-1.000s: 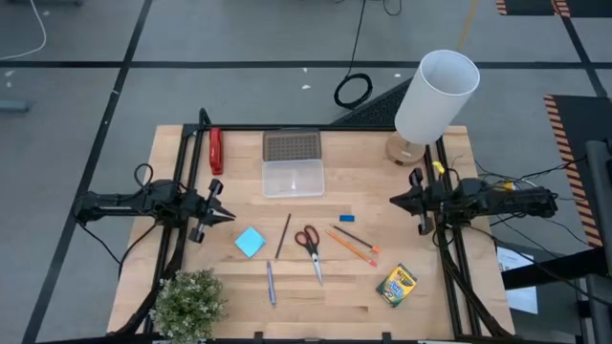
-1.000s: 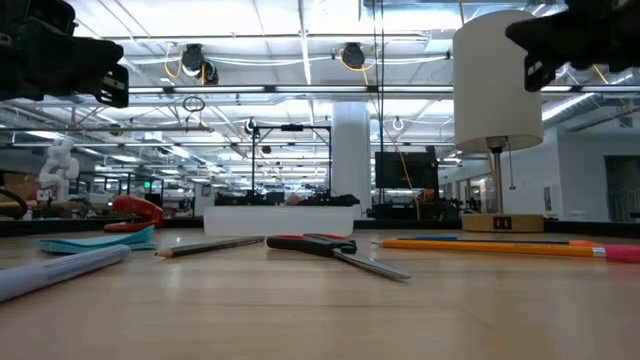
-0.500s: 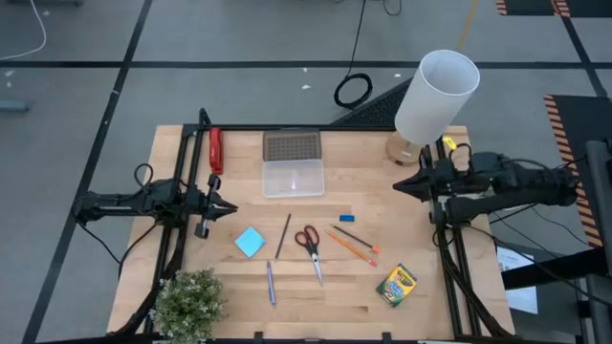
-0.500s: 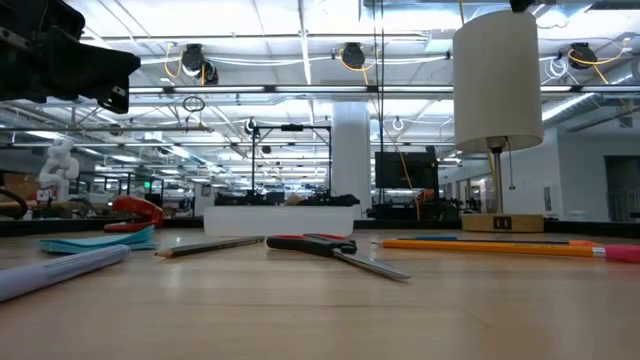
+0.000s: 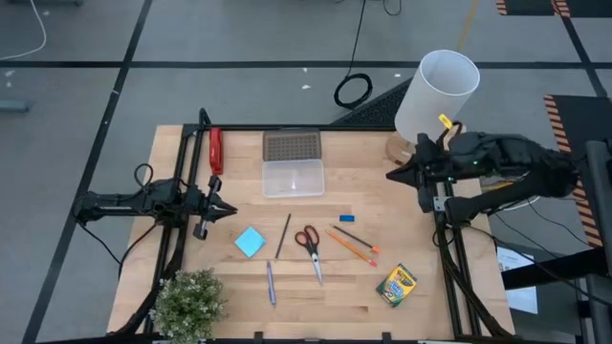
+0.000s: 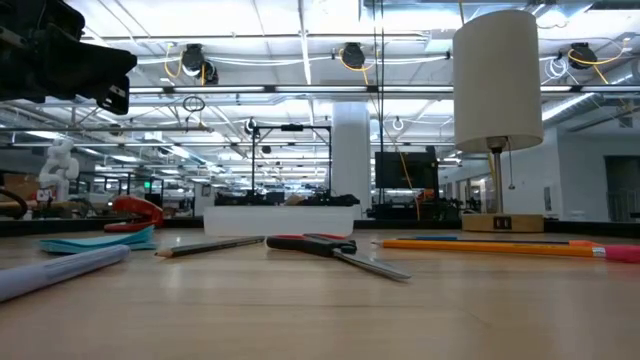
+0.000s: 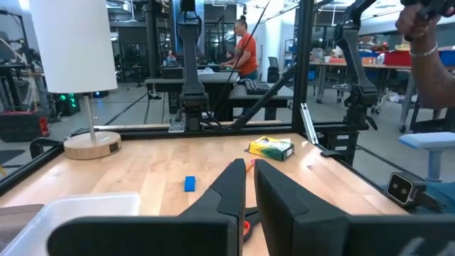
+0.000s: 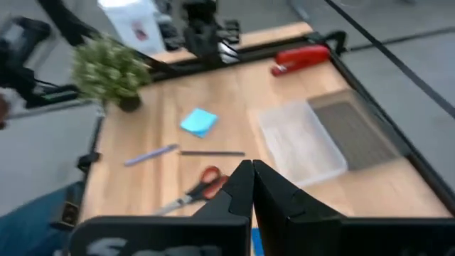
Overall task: Pack school essentials
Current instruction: Put the blue pencil into the black supply box
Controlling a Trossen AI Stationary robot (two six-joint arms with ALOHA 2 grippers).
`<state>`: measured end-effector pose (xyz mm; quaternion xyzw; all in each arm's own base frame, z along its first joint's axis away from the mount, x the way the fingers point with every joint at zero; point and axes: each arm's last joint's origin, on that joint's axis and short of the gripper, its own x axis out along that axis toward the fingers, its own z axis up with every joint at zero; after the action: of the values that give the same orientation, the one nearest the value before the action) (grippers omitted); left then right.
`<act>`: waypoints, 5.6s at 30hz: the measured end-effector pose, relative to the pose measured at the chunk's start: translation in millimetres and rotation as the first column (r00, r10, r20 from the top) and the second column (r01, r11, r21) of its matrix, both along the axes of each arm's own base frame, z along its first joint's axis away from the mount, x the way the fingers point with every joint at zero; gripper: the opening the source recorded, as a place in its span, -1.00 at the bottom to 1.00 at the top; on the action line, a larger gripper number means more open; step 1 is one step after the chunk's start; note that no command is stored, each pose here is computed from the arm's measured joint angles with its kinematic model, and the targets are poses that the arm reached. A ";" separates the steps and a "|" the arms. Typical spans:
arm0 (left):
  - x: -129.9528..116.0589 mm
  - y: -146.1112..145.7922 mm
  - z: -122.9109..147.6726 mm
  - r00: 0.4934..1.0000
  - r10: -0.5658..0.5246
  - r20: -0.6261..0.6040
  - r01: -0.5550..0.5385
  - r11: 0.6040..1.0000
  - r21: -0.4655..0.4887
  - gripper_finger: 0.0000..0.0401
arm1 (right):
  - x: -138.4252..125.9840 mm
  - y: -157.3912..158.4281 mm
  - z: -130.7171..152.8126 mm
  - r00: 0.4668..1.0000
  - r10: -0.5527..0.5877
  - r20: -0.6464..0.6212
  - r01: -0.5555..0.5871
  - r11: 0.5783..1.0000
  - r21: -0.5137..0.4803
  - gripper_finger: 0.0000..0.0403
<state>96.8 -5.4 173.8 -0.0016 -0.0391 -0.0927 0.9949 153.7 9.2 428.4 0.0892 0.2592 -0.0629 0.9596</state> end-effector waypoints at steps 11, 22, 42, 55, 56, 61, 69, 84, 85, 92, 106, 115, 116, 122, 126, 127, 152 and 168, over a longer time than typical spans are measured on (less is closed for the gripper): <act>-0.7 0.3 2.1 1.000 0.003 -0.029 -0.005 0.997 -0.078 -0.82 | 17.1 14.1 -26.7 0.994 -0.013 -0.105 0.005 0.997 -0.081 -1.00; -11.7 2.5 100.3 0.988 0.076 -0.135 -0.092 0.989 -0.118 -0.82 | 23.6 26.7 -46.3 0.993 0.020 -0.119 -0.029 0.997 -0.071 -1.00; 70.3 -12.3 237.7 0.862 0.077 -0.501 -0.085 0.996 0.007 -0.82 | 40.2 30.9 -112.9 0.983 -0.010 -0.182 0.003 0.999 -0.040 -1.00; 146.4 -55.4 146.4 0.769 0.127 -0.626 -0.031 0.986 0.161 -0.82 | 39.8 42.4 -170.6 0.975 -0.008 -0.222 0.013 1.000 0.022 -1.00; 149.3 -56.2 142.0 0.768 0.120 -0.629 -0.015 0.986 0.169 -0.82 | 39.9 43.8 -174.6 0.977 -0.008 -0.214 0.016 0.999 0.035 -1.00; 154.3 -51.4 140.1 0.772 0.132 -0.622 -0.028 0.984 0.174 -0.82 | 33.1 54.6 -196.5 0.971 0.002 -0.238 0.021 0.996 0.092 -1.00; 154.4 -48.8 139.6 0.766 0.139 -0.627 -0.042 0.985 0.167 -0.82 | 34.5 71.7 -218.8 0.945 0.059 -0.321 -0.041 0.997 0.063 -1.00; 154.5 -48.9 139.6 0.770 0.141 -0.622 -0.027 0.982 0.188 -0.82 | 54.2 84.3 -267.5 0.844 0.094 -0.528 -0.118 0.993 -0.012 -0.30; 154.5 -48.9 139.6 0.770 0.141 -0.622 -0.027 0.982 0.188 -0.82 | 55.2 84.7 -269.2 0.842 0.095 -0.531 -0.122 0.992 -0.015 -0.26; 154.5 -48.9 139.8 0.771 0.140 -0.621 -0.028 0.982 0.187 -0.82 | 65.0 89.3 -281.8 0.841 0.122 -0.528 -0.166 0.985 -0.037 -0.21; 154.6 -48.9 139.9 0.771 0.140 -0.621 -0.027 0.982 0.188 -0.82 | 74.1 74.9 -294.8 0.813 0.076 -0.577 -0.099 0.995 -0.009 -0.32; 154.5 -48.9 140.0 0.771 0.141 -0.620 -0.028 0.982 0.188 -0.82 | 74.5 74.3 -297.4 0.804 0.076 -0.590 -0.093 0.996 0.002 -0.55; 154.6 -48.9 139.9 0.771 0.141 -0.621 -0.027 0.982 0.188 -0.82 | 74.5 74.3 -297.4 0.804 0.076 -0.590 -0.093 0.996 0.002 -0.58; 154.5 -48.9 140.0 0.772 0.141 -0.620 -0.027 0.982 0.189 -0.82 | 74.5 74.3 -297.4 0.804 0.078 -0.590 -0.096 0.995 0.000 -0.85; 154.6 -48.9 140.0 0.772 0.141 -0.620 -0.027 0.982 0.189 -0.82 | 74.8 74.5 -296.7 0.807 0.076 -0.586 -0.090 0.996 0.005 -0.98; 154.6 -48.9 140.0 0.772 0.141 -0.620 -0.027 0.982 0.189 -0.82 | 74.9 74.5 -296.6 0.807 0.076 -0.585 -0.090 0.996 0.005 -0.98; 156.0 -49.3 142.0 0.788 0.137 -0.601 -0.031 0.982 0.185 -0.82 | 66.2 69.2 -305.3 0.782 0.049 -0.622 -0.030 0.999 0.040 -0.79; 157.4 -49.5 144.2 0.805 0.136 -0.577 -0.019 0.979 0.203 -0.82 | 58.4 60.2 -286.9 0.822 0.112 -0.558 -0.100 0.994 0.052 -0.94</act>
<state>254.2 -54.9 318.0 0.0651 0.2793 -0.0501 0.9567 212.1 69.4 141.6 0.0621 0.5340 -0.0304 0.8427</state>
